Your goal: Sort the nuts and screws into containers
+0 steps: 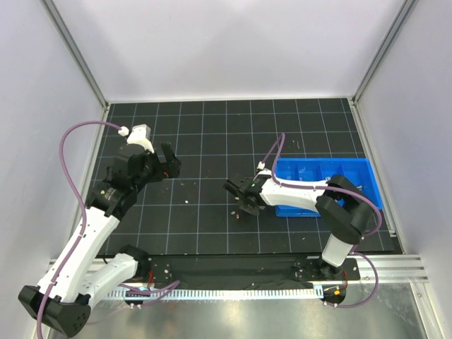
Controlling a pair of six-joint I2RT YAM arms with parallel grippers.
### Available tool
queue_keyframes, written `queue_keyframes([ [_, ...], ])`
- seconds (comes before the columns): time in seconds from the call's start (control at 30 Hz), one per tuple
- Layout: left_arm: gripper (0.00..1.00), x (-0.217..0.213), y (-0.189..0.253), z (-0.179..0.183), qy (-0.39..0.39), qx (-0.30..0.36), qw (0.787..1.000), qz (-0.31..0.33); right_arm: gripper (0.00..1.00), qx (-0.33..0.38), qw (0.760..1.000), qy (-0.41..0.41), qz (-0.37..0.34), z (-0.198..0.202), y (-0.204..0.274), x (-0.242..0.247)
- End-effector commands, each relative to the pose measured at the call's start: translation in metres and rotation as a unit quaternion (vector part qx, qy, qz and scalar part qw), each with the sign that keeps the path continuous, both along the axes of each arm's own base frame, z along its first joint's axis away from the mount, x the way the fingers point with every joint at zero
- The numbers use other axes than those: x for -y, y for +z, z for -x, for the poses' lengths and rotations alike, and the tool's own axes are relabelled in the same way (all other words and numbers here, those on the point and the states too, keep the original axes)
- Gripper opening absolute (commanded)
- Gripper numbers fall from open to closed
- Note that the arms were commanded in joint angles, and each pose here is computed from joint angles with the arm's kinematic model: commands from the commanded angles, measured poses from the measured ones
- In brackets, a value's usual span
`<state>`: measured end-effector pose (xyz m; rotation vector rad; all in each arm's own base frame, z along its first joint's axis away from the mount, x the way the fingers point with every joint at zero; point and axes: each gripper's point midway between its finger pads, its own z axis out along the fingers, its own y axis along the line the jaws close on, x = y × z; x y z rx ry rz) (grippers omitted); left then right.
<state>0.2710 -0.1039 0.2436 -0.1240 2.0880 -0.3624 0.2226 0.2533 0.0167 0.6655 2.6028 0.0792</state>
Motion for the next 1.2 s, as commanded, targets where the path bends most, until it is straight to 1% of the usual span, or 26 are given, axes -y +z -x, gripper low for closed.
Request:
queue_keyframes([
  [0.0,1.00,0.002,0.012,-0.003,0.000,0.024,1.000,0.015,0.36,-0.028,0.999,-0.014,0.013,0.009,-0.008,0.005],
  [0.03,1.00,0.003,0.013,-0.003,0.000,0.025,1.000,0.016,0.34,-0.028,0.999,-0.013,0.014,0.009,-0.008,0.005],
  [0.07,1.00,0.002,0.013,-0.002,0.000,0.025,1.000,0.015,0.31,-0.029,0.999,-0.014,0.018,0.009,-0.010,0.006],
  [0.1,1.00,0.002,0.012,-0.003,0.002,0.025,1.000,0.014,0.29,-0.031,0.999,-0.015,0.024,0.009,-0.013,0.008],
  [0.27,1.00,0.002,0.013,-0.002,0.001,0.027,1.000,0.012,0.28,-0.033,0.999,-0.020,0.029,0.001,-0.018,0.015],
  [0.33,1.00,0.003,0.012,-0.002,0.001,0.026,1.000,0.011,0.26,-0.033,0.999,-0.015,0.028,0.000,-0.019,0.013],
  [0.4,1.00,0.002,0.012,-0.002,0.002,0.026,1.000,0.011,0.18,-0.036,0.999,-0.002,0.034,0.000,-0.019,0.012],
  [0.47,1.00,0.002,0.013,-0.003,0.002,0.026,1.000,0.011,0.08,-0.040,0.998,0.014,0.043,0.000,-0.021,0.013],
  [0.53,1.00,0.002,0.011,-0.003,0.002,0.025,1.000,0.010,0.01,-0.046,0.998,0.025,0.039,0.001,-0.022,0.009],
  [0.6,1.00,0.002,0.011,-0.003,0.003,0.025,1.000,0.010,0.01,-0.046,0.997,0.054,0.039,0.000,-0.020,0.005],
  [0.67,1.00,0.002,0.010,-0.003,0.003,0.022,1.000,0.008,0.01,-0.033,0.996,0.073,0.042,-0.008,-0.008,0.000],
  [0.7,1.00,0.002,0.011,-0.004,0.004,0.024,1.000,0.008,0.01,-0.025,0.993,0.100,0.053,-0.013,0.000,0.000],
  [0.73,1.00,0.002,0.009,-0.004,0.003,0.022,1.000,0.008,0.01,-0.010,0.992,0.112,0.057,-0.023,0.017,-0.005],
  [0.8,1.00,0.002,0.009,-0.004,0.003,0.021,1.000,0.008,0.01,0.025,0.988,0.128,0.080,-0.044,0.047,0.001],
  [0.83,1.00,0.002,0.008,-0.004,0.003,0.020,1.000,0.008,0.01,0.038,0.984,0.147,0.095,-0.054,0.070,0.004],
  [0.87,1.00,0.002,0.009,-0.004,0.003,0.021,1.000,0.008,0.01,0.053,0.982,0.148,0.107,-0.064,0.084,0.011],
  [0.9,1.00,0.003,0.008,-0.004,0.002,0.019,1.000,0.008,0.01,0.075,0.981,0.146,0.103,-0.071,0.107,0.017],
  [0.93,1.00,0.003,0.008,-0.004,0.001,0.018,1.000,0.008,0.01,0.082,0.980,0.145,0.110,-0.083,0.122,0.033],
  [1.0,1.00,0.003,0.009,-0.004,0.001,0.020,1.000,0.008,0.01,0.104,0.982,0.125,0.096,-0.091,0.150,0.055],
  [1.03,1.00,0.003,0.008,-0.004,0.001,0.019,1.000,0.008,0.01,0.104,0.985,0.099,0.099,-0.098,0.153,0.080],
  [1.1,1.00,0.004,0.008,-0.005,0.001,0.018,1.000,0.008,0.01,0.103,0.986,0.077,0.109,-0.099,0.156,0.108],
  [1.17,1.00,0.004,0.007,-0.005,-0.001,0.017,1.000,0.008,0.01,0.093,0.988,0.052,0.116,-0.092,0.150,0.140],
])
